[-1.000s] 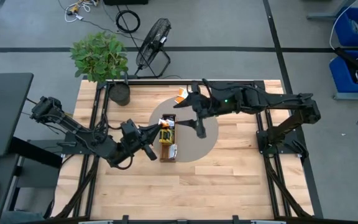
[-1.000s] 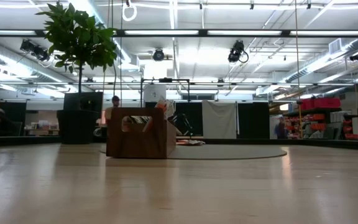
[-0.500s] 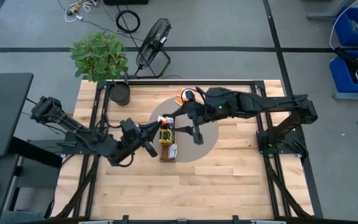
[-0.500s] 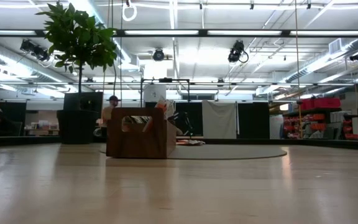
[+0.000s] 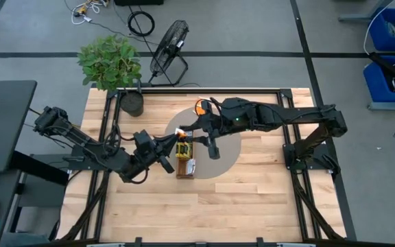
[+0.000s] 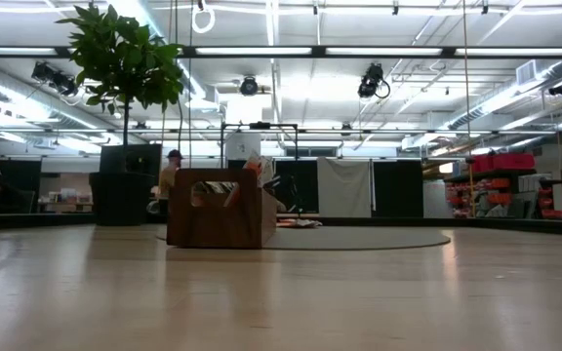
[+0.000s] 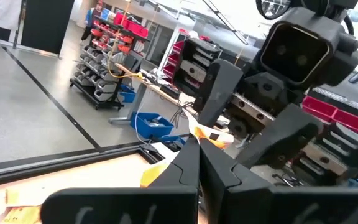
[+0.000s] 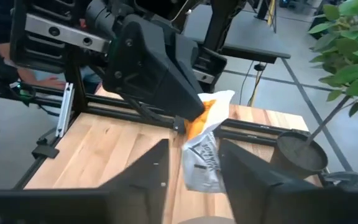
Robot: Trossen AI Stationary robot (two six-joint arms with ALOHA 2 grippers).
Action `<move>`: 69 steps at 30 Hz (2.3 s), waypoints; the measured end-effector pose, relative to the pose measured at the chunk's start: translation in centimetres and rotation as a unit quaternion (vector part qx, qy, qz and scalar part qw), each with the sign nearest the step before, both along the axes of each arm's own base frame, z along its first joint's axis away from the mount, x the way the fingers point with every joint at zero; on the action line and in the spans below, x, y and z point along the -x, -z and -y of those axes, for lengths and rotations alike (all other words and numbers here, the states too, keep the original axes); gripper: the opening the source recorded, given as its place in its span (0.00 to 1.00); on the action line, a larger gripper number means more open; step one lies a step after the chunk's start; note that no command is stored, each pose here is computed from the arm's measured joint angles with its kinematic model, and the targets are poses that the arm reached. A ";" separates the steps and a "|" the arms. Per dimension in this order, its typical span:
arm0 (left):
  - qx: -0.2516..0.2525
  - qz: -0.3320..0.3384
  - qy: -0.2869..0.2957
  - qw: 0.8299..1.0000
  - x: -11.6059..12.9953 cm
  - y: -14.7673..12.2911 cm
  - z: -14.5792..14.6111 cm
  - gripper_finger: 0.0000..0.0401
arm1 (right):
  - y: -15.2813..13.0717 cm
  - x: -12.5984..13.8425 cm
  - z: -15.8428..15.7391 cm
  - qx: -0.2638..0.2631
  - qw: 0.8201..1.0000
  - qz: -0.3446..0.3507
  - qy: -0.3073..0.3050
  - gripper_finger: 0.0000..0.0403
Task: Pick & Place Tea
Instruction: Put the white tea bag into the bottom section of the wooden organizer
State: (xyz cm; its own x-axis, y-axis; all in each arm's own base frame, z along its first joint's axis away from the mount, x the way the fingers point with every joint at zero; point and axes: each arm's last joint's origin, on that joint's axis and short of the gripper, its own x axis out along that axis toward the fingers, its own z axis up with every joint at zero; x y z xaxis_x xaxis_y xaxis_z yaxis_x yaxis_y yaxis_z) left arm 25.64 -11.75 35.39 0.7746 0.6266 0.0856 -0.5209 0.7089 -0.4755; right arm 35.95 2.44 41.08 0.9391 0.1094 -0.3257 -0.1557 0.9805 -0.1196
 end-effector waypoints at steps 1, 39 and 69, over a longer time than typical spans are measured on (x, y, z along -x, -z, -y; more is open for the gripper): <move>0.000 0.000 0.000 1.000 0.0 0.0 0.0 0.00 | 0.0 0.0 0.0 -0.001 1.000 -0.001 -0.004 0.34; 0.124 0.112 0.106 0.980 2.1 -2.2 -1.0 0.56 | 1.3 1.5 -1.6 0.039 0.989 -0.085 -0.112 0.00; 0.206 -0.239 0.371 0.873 -3.9 -7.1 -9.6 0.71 | 0.4 2.2 -1.4 0.038 0.980 -0.140 -0.135 0.00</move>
